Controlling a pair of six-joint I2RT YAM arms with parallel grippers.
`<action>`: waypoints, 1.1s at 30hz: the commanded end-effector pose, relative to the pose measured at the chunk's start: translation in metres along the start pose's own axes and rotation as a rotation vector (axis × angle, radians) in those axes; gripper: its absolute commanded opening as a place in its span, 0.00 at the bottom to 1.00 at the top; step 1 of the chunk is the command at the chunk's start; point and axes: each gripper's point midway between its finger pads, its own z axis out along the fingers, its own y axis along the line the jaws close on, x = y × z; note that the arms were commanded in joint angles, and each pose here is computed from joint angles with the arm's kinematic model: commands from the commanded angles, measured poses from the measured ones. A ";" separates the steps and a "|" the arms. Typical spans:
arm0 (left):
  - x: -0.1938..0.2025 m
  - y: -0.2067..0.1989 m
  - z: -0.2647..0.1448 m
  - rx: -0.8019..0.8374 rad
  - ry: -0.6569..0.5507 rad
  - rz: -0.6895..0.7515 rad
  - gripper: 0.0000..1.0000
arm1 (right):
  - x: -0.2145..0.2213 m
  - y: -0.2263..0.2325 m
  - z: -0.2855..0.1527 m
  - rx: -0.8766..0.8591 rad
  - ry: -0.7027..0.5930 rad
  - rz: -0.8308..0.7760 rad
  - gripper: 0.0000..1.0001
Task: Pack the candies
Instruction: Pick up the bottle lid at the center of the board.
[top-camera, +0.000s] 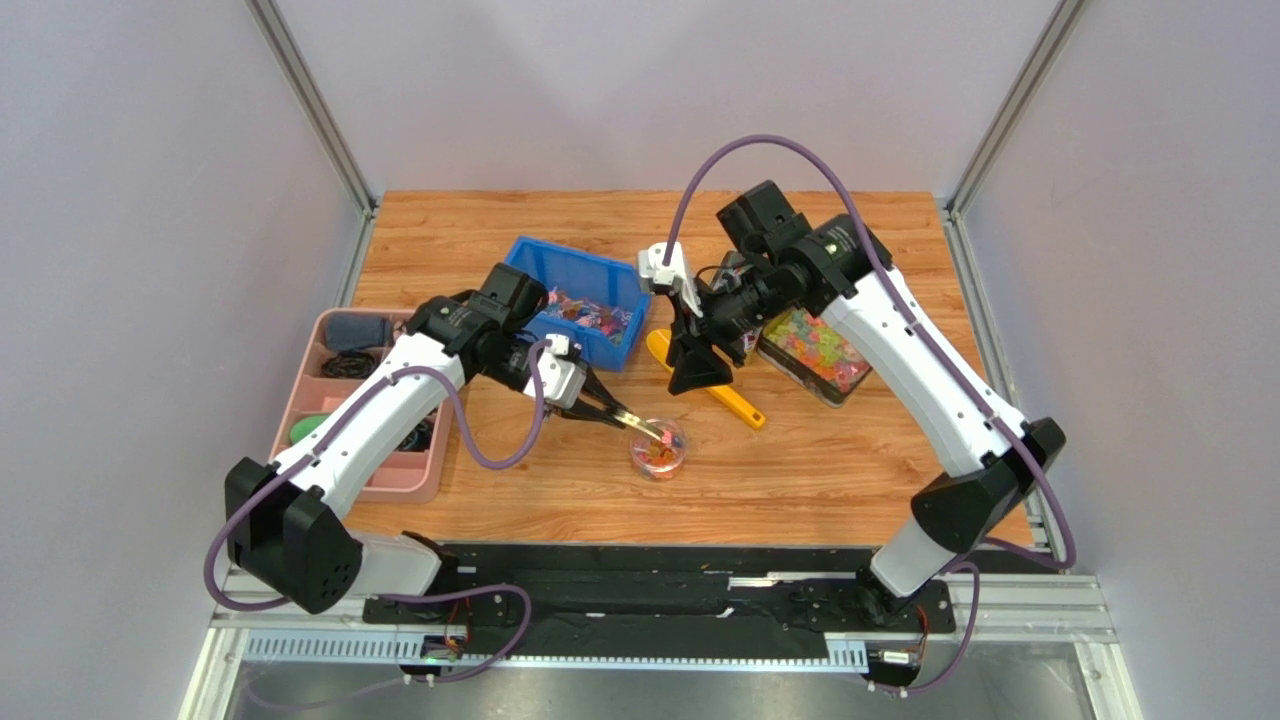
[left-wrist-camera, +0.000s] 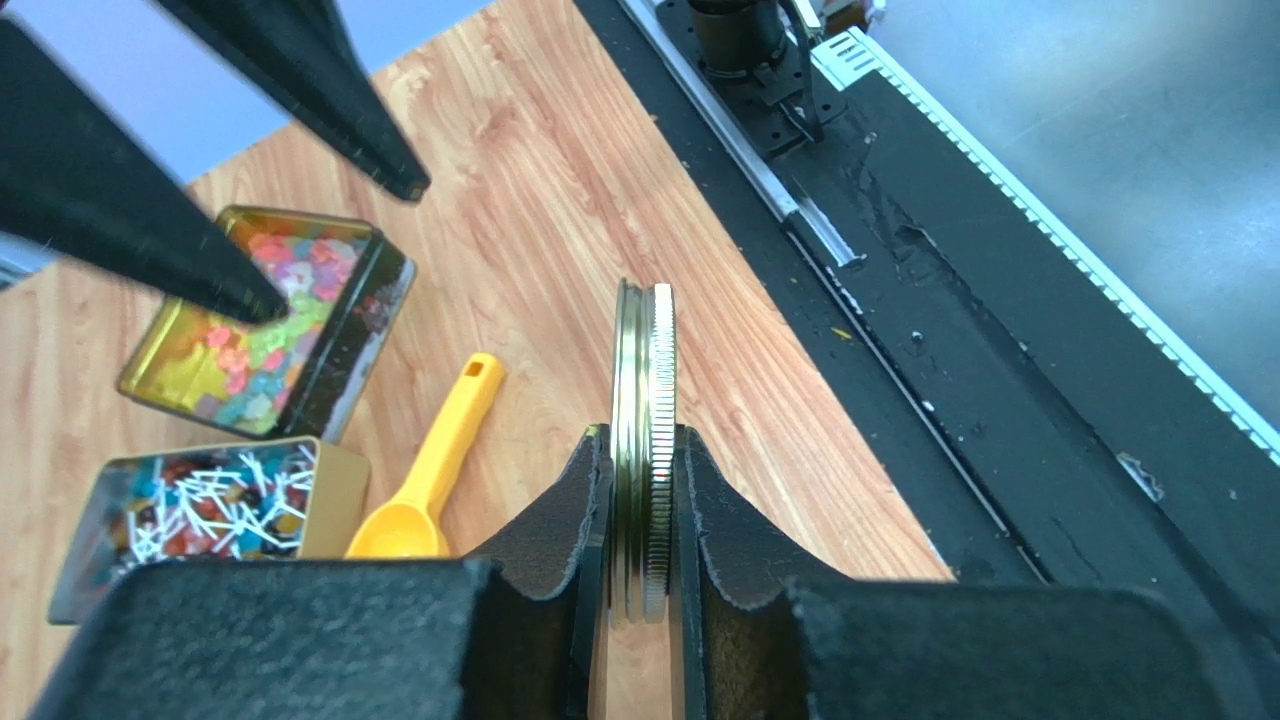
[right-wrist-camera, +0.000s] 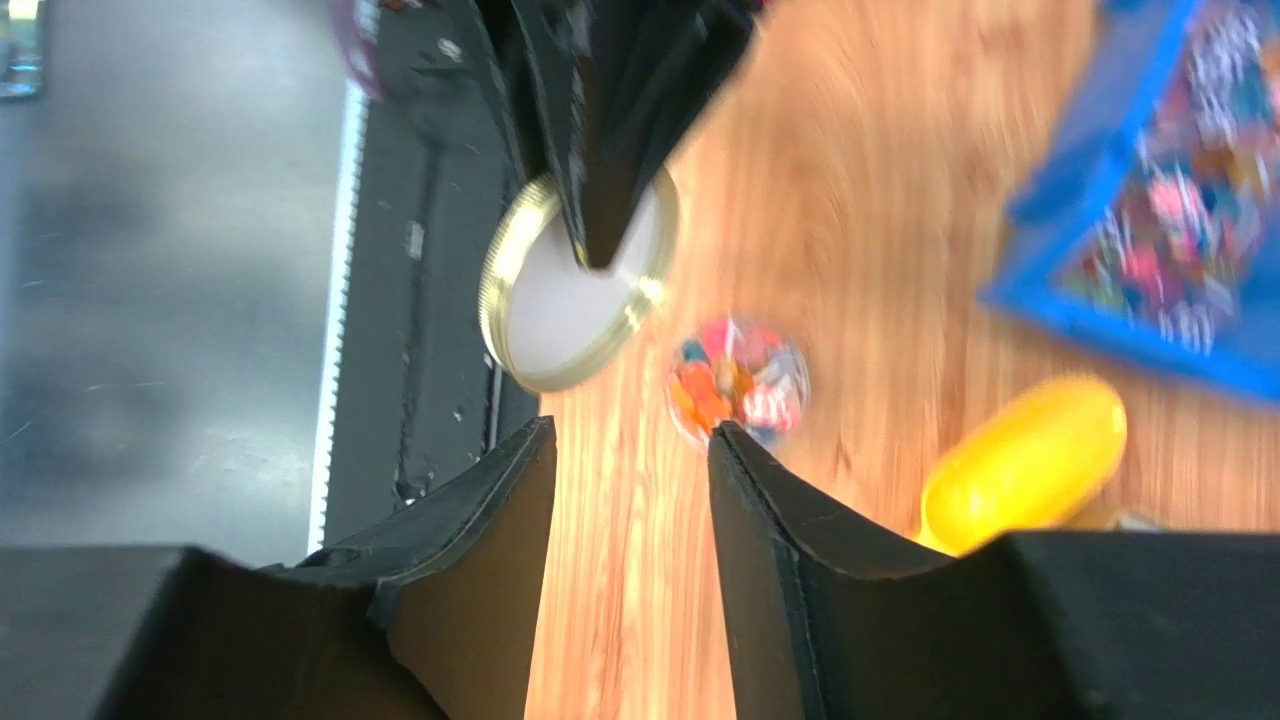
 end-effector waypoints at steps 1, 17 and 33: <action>-0.008 0.011 0.004 -0.019 -0.049 -0.166 0.00 | 0.033 -0.007 -0.024 0.256 0.133 0.093 0.47; -0.010 0.131 0.011 -0.140 -0.079 -0.903 0.00 | 0.042 -0.054 -0.046 0.826 0.161 -0.194 0.54; -0.003 0.139 0.025 0.108 -0.234 -1.205 0.00 | 0.042 -0.062 -0.010 0.837 0.140 -0.242 0.55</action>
